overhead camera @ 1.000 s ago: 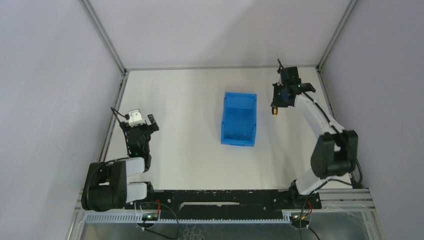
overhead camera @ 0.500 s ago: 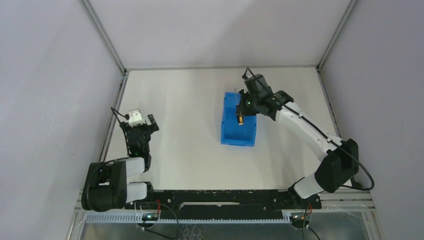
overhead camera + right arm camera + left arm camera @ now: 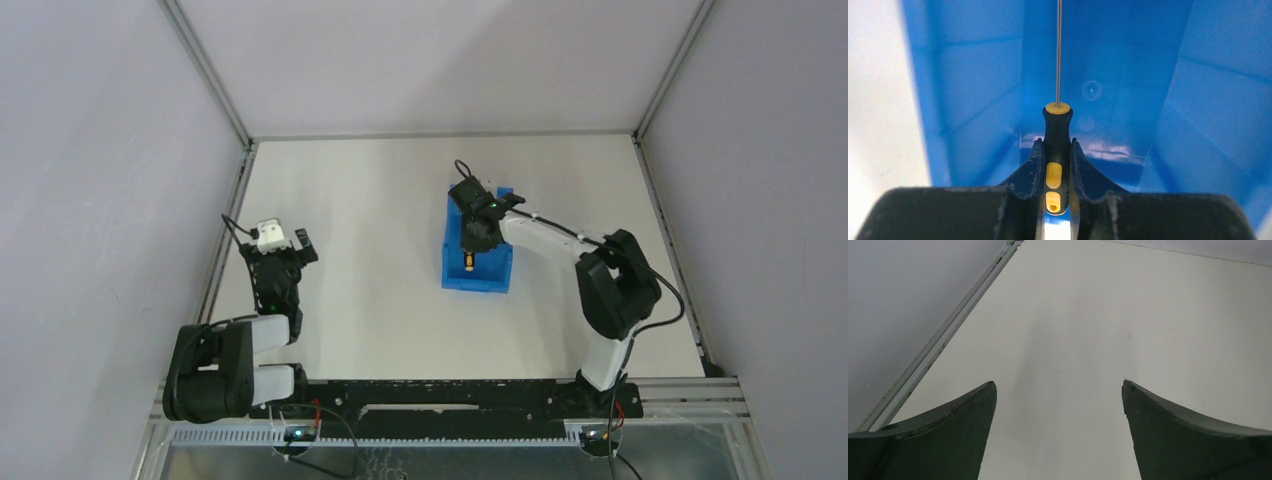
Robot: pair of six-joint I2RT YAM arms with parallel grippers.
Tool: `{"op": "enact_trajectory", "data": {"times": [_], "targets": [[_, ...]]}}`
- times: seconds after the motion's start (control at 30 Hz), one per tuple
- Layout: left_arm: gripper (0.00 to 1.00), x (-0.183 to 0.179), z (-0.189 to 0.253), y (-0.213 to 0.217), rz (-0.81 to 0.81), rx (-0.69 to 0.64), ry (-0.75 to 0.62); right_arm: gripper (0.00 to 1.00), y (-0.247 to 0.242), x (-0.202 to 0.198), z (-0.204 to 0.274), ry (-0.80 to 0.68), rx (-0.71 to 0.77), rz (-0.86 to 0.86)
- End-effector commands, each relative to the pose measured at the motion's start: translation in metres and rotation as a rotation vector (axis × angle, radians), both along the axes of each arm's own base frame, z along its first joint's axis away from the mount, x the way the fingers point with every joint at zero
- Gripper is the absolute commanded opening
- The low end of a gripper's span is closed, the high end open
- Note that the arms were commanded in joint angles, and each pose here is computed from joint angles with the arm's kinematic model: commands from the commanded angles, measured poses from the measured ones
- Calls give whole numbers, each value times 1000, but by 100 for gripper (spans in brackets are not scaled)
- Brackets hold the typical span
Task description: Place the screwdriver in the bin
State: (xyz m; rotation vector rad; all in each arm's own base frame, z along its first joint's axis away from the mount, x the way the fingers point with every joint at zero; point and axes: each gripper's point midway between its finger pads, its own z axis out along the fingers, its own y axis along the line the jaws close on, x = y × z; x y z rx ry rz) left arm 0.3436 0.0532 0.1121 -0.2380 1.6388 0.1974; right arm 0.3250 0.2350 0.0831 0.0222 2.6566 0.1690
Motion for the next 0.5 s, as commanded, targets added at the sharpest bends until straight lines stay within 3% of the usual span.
{"op": "enact_trajectory", "data": {"times": [0.0,0.17,0.33,0.47], "targets": [[100,10,24,0,-5,18,-68,18,8,12,-25,-16,-6,-81],[100,10,24,0,-4,18,-68,25,7,15,-48,-2,-30,-122],[100,9,23,0,-5,18,-67,45,5,15,-43,-16,-35,-126],[100,9,23,0,-4,18,-67,45,4,21,-15,-81,-11,-113]]}}
